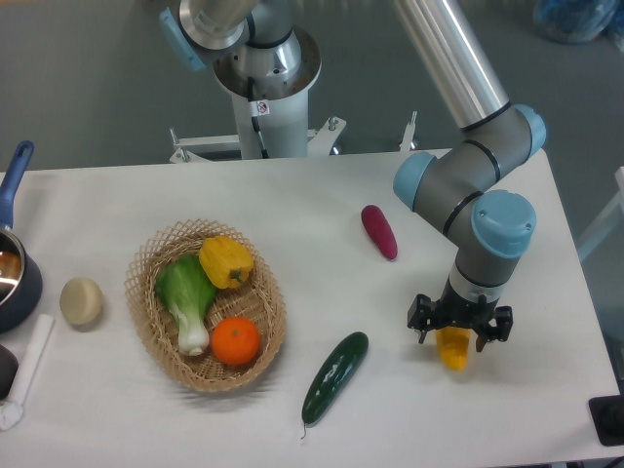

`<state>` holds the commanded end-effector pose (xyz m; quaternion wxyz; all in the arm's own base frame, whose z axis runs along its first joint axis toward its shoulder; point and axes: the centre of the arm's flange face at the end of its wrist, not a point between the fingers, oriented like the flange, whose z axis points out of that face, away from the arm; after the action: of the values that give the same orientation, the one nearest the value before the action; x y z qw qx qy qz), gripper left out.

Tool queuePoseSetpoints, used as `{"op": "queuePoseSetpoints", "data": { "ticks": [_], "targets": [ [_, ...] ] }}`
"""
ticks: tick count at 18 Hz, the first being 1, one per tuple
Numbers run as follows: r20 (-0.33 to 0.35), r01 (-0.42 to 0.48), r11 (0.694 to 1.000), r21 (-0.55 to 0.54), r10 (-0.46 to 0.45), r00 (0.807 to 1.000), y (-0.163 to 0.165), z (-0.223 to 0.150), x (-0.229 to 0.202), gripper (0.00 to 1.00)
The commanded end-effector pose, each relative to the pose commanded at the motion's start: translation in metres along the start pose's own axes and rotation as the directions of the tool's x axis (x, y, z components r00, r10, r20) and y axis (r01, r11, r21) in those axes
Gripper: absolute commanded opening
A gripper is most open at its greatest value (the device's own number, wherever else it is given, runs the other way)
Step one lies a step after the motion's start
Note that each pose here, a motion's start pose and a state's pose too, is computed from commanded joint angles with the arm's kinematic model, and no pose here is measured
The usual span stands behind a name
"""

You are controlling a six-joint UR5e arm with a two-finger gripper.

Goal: Pick up the mango from the table
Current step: 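Close the gripper fingers around the yellow mango, then lift the grasped mango up off the table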

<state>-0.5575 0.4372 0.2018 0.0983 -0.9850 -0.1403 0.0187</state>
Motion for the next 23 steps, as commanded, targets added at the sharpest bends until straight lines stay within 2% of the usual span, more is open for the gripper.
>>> {"op": "queuePoseSetpoints", "data": {
  "ticks": [2,7,10,12,15,18,20,23],
  "targets": [
    [0.024,-0.004,0.999,-0.033,0.004,1.0,0.002,0.003,-0.001,1.0],
    [0.023,-0.008,0.999,-0.038,0.009,1.0,0.0,0.006,0.002,0.99],
    [0.024,-0.009,0.999,-0.037,0.01,1.0,-0.001,0.005,0.004,0.71],
    [0.023,-0.014,0.999,-0.037,0.015,1.0,-0.002,0.005,0.006,0.58],
    [0.024,-0.014,0.999,-0.036,0.015,1.0,-0.002,0.003,0.006,0.47],
    [0.027,-0.013,0.999,-0.032,0.014,1.0,-0.004,-0.001,0.007,0.44],
    [0.029,-0.02,0.999,-0.025,0.021,0.999,-0.009,-0.005,0.012,0.36],
    [0.043,-0.03,0.999,-0.01,0.031,0.999,-0.013,-0.017,0.012,0.35]
  ]
}}
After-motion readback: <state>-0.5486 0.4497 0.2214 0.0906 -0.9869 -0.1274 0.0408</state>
